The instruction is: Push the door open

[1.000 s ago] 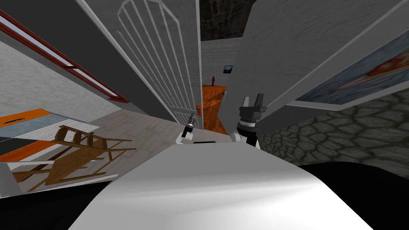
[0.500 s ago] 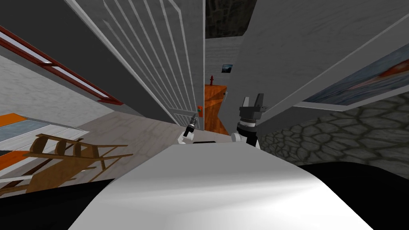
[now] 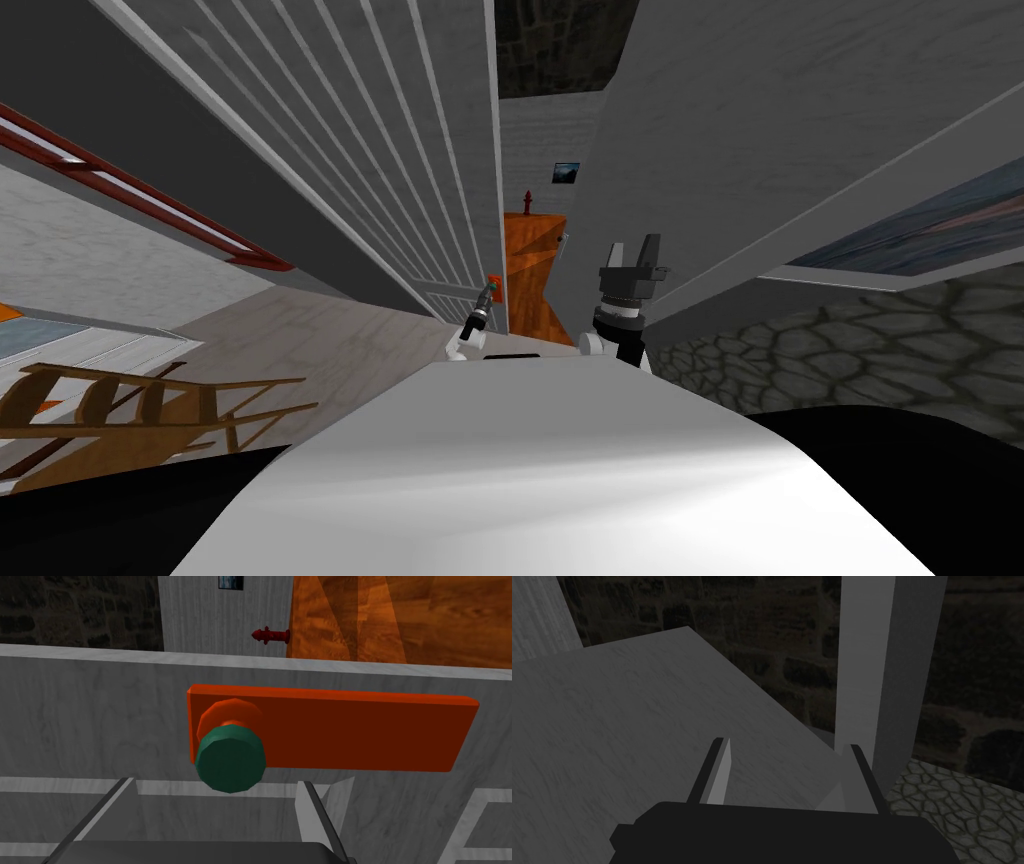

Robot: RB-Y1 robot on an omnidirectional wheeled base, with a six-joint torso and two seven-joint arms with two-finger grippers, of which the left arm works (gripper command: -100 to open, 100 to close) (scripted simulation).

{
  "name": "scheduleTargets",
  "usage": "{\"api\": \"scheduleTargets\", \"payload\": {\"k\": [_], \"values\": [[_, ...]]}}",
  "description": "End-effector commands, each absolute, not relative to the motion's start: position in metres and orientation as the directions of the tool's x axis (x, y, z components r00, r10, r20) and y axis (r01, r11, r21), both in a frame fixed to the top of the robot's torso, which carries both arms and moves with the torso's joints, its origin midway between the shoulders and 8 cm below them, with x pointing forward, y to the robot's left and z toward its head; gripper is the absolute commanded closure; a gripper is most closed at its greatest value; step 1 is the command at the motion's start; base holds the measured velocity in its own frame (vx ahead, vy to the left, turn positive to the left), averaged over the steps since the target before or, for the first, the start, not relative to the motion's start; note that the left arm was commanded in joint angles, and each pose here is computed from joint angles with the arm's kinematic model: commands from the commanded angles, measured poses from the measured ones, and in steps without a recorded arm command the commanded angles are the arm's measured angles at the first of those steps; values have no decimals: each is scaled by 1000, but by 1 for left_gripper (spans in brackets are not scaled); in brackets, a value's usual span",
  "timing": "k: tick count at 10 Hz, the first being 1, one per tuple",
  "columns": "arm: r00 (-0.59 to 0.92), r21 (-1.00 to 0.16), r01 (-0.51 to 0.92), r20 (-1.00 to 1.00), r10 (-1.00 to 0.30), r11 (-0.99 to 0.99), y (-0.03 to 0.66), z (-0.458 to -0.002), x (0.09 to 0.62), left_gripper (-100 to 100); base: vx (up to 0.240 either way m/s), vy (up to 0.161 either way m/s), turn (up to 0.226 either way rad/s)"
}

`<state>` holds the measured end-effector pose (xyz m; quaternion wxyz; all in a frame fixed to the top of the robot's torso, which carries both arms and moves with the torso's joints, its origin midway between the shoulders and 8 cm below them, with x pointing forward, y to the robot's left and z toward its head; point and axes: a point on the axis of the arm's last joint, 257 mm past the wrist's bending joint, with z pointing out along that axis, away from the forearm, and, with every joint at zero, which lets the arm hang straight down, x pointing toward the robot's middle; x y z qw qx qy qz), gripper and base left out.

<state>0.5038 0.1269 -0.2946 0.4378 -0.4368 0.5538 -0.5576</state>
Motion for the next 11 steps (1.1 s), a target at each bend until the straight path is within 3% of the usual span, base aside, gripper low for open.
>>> {"api": "scheduleTargets", "payload": {"k": [1,4,5,11], "values": [[-231,-1000,3,4,-973,-5,128,-296,507,-100,167,-53,-23],[-228,-1000,2,6,-974,-7,127,-296,508,-100,156,-21,-15],[-228,-1000,2,6,-974,-7,127,-296,508,100,-10,1,6],[-219,-1000,4,1,-976,-2,132,-295,511,100,8,-2,3]]}}
